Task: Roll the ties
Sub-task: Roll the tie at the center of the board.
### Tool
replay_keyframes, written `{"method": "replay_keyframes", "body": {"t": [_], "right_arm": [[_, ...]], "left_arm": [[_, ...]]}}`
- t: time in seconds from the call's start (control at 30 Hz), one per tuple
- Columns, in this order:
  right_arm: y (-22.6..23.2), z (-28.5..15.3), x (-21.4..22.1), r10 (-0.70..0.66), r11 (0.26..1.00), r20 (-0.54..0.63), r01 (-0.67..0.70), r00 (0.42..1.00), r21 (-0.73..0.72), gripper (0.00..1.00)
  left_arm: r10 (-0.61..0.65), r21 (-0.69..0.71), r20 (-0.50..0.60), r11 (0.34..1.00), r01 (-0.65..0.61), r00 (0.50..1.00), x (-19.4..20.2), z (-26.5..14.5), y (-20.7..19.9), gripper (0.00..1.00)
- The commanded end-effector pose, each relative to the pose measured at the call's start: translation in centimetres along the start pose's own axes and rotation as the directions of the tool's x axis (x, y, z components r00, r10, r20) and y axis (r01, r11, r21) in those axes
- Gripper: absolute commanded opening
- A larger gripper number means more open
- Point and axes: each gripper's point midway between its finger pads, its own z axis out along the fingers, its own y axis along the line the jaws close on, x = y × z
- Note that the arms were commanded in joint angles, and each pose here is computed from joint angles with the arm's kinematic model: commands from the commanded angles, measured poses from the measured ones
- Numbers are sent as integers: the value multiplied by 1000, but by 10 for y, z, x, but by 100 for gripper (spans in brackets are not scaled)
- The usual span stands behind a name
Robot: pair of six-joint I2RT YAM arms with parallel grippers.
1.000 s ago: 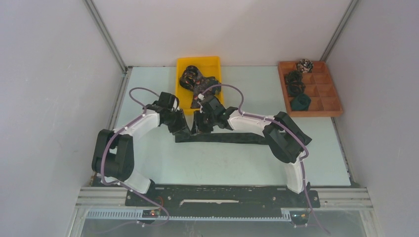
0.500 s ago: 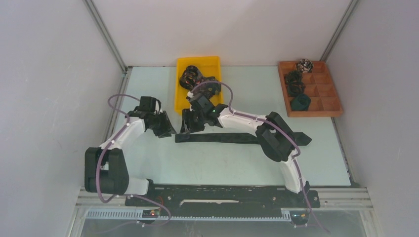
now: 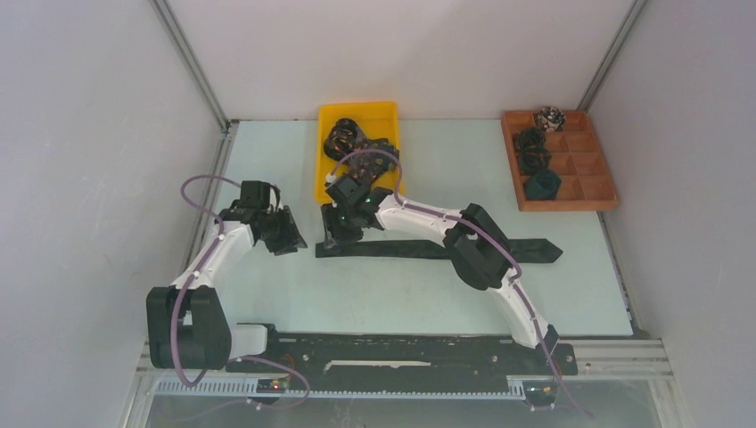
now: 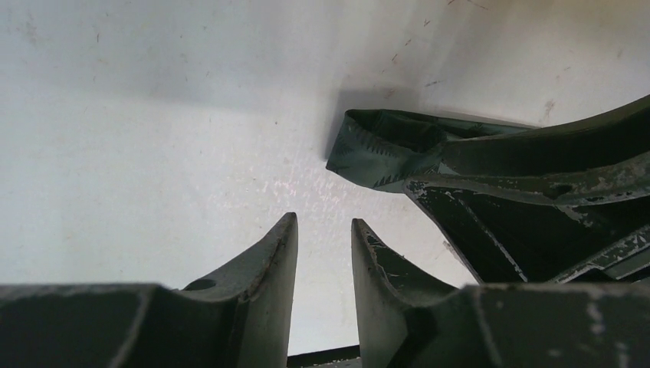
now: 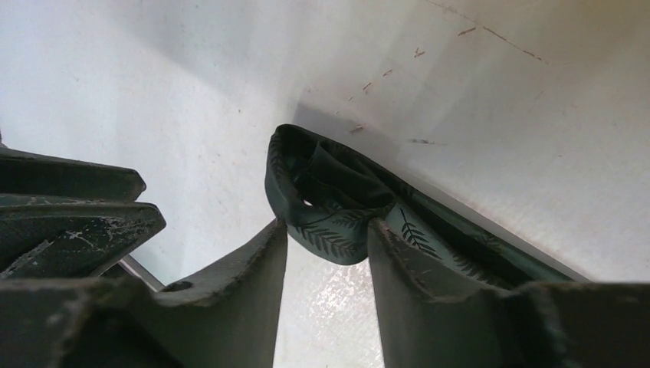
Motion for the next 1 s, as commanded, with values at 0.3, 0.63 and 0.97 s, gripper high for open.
{"method": "replay_keyframes", "body": {"t": [0.3, 0.63, 0.97], "right_arm": [[-3, 2, -9, -2, 1000, 10, 2, 1000, 24, 8], [-11, -9, -15, 38, 999, 14, -37, 999, -31, 0], [-27, 0, -5, 93, 993, -17, -94, 995, -71, 0]], "left_arm": [[30, 3, 26, 1000, -30, 999, -3, -1, 3, 36], [26, 103, 16, 994, -28, 1000, -2, -3, -15, 35], [14, 174, -7, 985, -12, 1000, 0, 6, -26, 41]]}}
